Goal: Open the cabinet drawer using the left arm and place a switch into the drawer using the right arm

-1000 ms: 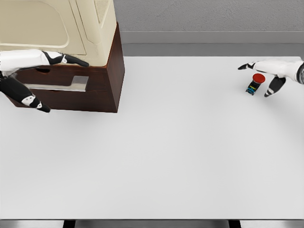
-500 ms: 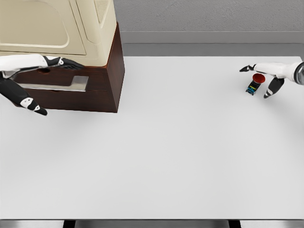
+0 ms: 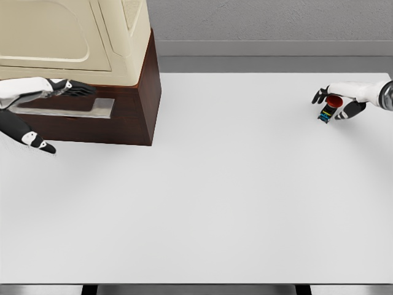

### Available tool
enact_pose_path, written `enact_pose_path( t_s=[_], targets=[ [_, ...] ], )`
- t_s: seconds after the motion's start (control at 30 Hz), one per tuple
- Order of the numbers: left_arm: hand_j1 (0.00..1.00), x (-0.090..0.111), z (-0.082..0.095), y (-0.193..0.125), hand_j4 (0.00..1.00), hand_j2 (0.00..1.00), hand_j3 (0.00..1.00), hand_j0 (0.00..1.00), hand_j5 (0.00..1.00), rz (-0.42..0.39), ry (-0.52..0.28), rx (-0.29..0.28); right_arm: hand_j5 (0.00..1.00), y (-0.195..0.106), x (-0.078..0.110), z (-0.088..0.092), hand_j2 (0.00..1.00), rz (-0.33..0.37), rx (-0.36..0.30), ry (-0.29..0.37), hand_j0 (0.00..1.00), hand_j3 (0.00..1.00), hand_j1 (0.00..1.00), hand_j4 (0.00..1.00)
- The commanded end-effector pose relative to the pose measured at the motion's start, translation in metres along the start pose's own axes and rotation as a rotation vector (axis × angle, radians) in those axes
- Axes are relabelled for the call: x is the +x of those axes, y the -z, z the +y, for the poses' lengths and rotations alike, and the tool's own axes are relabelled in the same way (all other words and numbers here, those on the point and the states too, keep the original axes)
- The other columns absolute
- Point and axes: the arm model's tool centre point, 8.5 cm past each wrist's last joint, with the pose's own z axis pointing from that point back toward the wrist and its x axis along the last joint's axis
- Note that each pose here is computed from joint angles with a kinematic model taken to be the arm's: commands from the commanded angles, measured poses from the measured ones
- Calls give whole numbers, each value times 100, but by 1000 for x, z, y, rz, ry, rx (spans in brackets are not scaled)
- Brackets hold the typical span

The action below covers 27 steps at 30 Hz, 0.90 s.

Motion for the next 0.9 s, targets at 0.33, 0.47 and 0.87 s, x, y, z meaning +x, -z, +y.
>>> enact_pose_path(
  t_s=[0.33,0.47,0.87],
  targets=[
    [100,6,11,-5,100,100,100,100,100,7,37,33,45,-1,-3,0,45,23,7,-22,45,45,45,45],
    [100,7,10,-4,100,100,100,100,100,0,33,31,45,0,-2,0,45,20,7,-26,45,45,45,45],
    [100,0,-1,8,100,100,100,100,100,-13,9,6,44,-6,47,-29,44,-135,-60,-167,44,44,44,44]
  ],
)
